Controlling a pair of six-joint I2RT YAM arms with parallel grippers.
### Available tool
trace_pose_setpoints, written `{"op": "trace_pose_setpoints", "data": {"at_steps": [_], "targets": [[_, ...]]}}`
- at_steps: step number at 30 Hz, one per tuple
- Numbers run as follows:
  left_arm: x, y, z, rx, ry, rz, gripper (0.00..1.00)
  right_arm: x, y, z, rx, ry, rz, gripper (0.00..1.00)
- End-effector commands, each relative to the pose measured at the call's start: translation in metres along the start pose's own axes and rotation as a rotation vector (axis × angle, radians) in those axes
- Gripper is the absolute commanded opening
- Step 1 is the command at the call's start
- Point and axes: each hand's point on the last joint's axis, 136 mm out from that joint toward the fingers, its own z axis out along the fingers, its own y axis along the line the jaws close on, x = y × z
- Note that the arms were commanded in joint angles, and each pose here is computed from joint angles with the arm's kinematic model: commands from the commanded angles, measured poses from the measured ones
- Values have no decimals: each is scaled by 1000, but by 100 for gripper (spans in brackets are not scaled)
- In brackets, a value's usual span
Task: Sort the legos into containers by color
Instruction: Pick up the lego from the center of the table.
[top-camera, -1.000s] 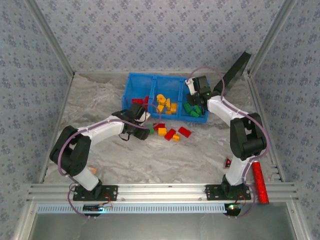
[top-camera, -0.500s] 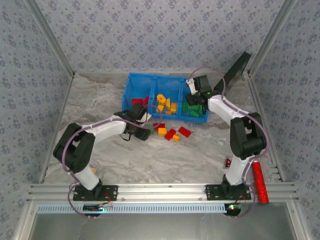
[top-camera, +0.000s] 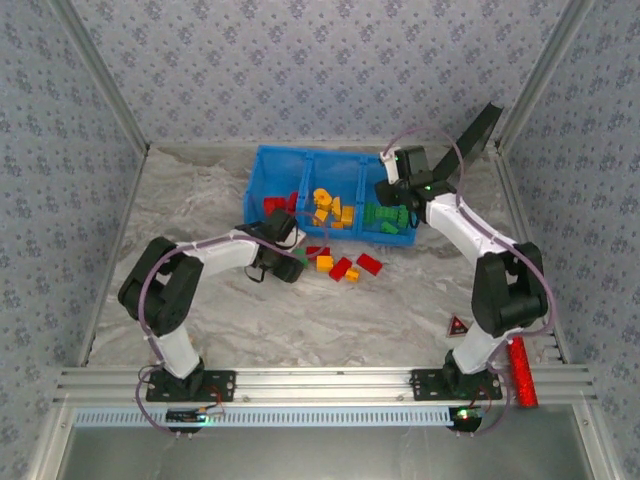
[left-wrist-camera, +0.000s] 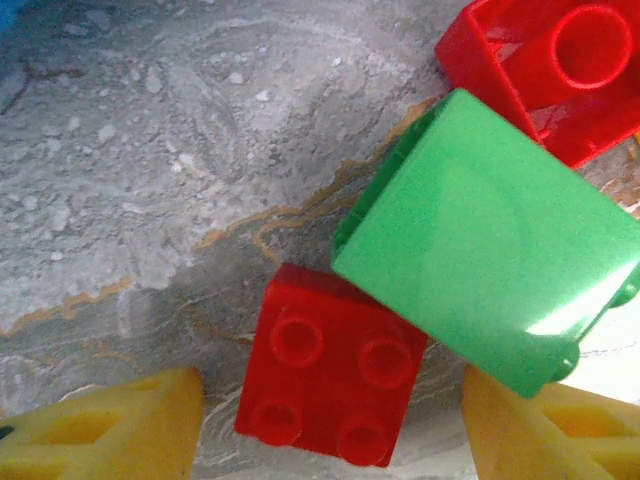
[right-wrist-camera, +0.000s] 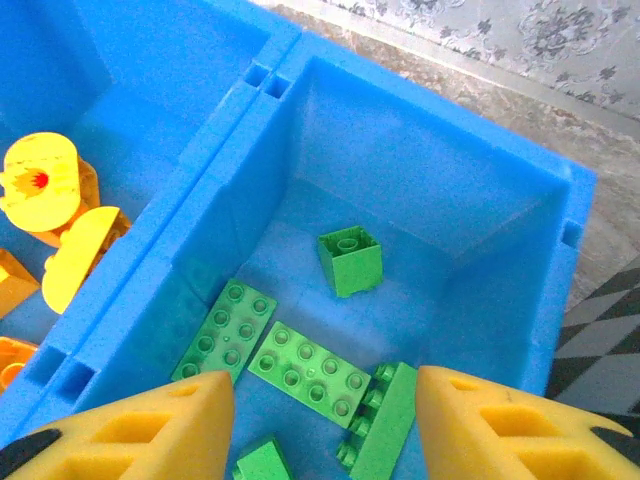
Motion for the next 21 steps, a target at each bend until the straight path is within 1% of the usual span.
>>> {"op": "trace_pose_setpoints", "data": {"at_steps": [1, 7, 10, 13, 15, 19, 21], "targets": [[-15, -3, 2, 30, -30, 13, 69, 9, 0, -11, -9, 21, 27, 52], [-19, -5, 5, 40, -43, 23, 68, 17, 0, -11, -5, 37, 45, 53], [-18, -5, 10, 45, -33, 28, 67, 20, 2, -11, -12, 42, 49, 53], [-16, -8, 15, 61, -18, 33, 62, 22, 2, -10, -15, 46, 52, 54], [-15, -9, 17, 67, -9, 31, 57, 21, 2, -11, -16, 45, 53, 54], [-9, -8, 19, 61, 9, 20, 53, 19, 3, -16, -17, 38, 49, 54], [-6, -9, 20, 68, 17, 12, 49, 17, 3, -20, -14, 30, 49, 54]]}}
